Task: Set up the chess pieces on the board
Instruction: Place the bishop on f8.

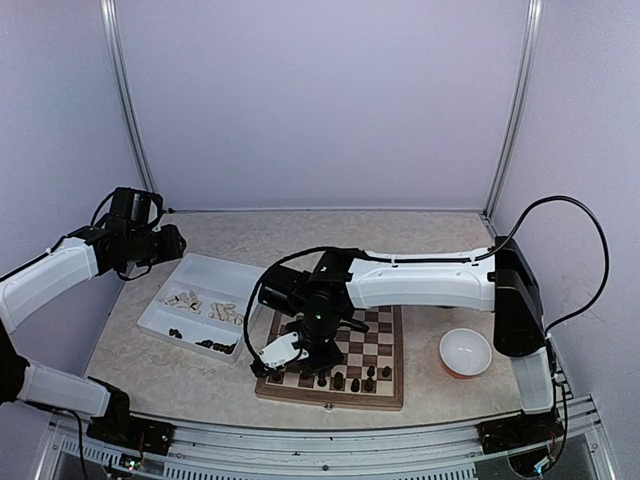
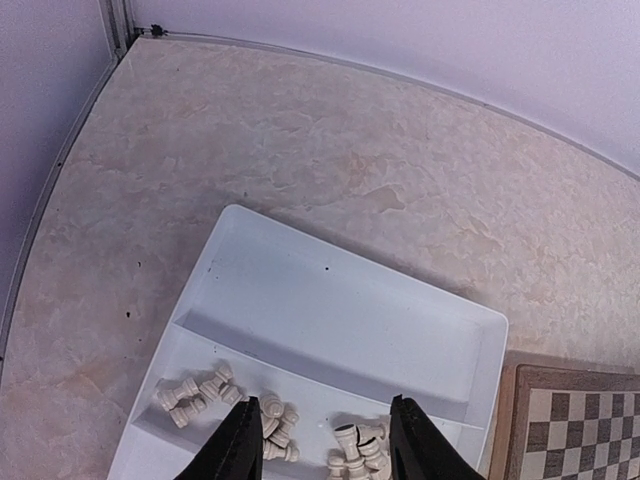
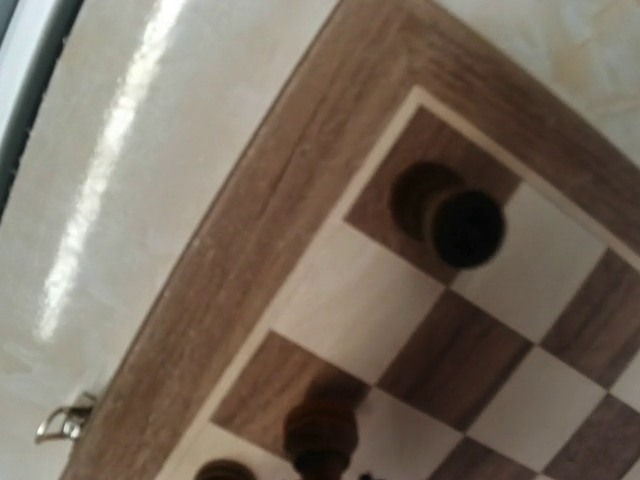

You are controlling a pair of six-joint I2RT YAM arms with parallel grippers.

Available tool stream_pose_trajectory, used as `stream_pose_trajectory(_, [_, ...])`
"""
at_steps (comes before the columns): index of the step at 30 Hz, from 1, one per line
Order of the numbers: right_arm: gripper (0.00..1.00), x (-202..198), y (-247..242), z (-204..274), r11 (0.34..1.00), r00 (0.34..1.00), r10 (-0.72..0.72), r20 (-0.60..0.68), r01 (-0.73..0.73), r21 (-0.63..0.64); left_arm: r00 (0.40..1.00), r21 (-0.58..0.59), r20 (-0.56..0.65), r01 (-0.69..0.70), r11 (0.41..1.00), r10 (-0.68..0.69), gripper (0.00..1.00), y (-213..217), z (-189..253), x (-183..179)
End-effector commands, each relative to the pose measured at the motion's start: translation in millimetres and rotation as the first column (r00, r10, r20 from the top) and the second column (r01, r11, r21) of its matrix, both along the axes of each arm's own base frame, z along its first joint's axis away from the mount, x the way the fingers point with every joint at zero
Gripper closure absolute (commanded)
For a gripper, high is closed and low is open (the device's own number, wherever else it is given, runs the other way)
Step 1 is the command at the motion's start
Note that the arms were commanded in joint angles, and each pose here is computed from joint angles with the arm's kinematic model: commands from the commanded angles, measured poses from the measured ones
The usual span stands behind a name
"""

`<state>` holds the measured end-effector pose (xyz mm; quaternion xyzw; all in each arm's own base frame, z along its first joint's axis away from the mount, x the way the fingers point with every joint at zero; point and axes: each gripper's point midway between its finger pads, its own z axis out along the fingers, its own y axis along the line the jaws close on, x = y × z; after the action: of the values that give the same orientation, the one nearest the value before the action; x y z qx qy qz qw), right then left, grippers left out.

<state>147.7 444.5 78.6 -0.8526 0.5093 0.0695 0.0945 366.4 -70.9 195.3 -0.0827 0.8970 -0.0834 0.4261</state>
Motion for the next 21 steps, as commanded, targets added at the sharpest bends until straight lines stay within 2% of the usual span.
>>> stream_pose_trajectory(1, [0.95,-9.2,0.0,-5.7,0.999,1.000,0.022,-0.001,-0.022,-0.032,1.000,-0.003,0.023,0.007,1.000,-0.007,0.56,1.1,5.7,-0.6])
stream_pose_trajectory(7, [0.89,-9.9,1.0,-7.9,0.999,1.000,0.025,0.007,-0.024,-0.034,1.000,-0.001,0.020,0.008,1.000,-0.008,0.56,1.3,4.8,-0.4])
stream_pose_trajectory(14, [0.75,-8.6,1.9,-8.8,0.999,1.000,0.022,0.013,-0.022,-0.033,1.000,0.000,0.010,0.010,1.000,-0.010,0.56,0.7,2.0,-0.5])
stream_pose_trajectory(21, [0.68,-10.2,6.2,0.8,1.000,1.000,0.030,0.004,-0.030,-0.007,1.000,0.001,0.009,0.011,1.000,-0.011,0.56,0.7,1.7,-0.5])
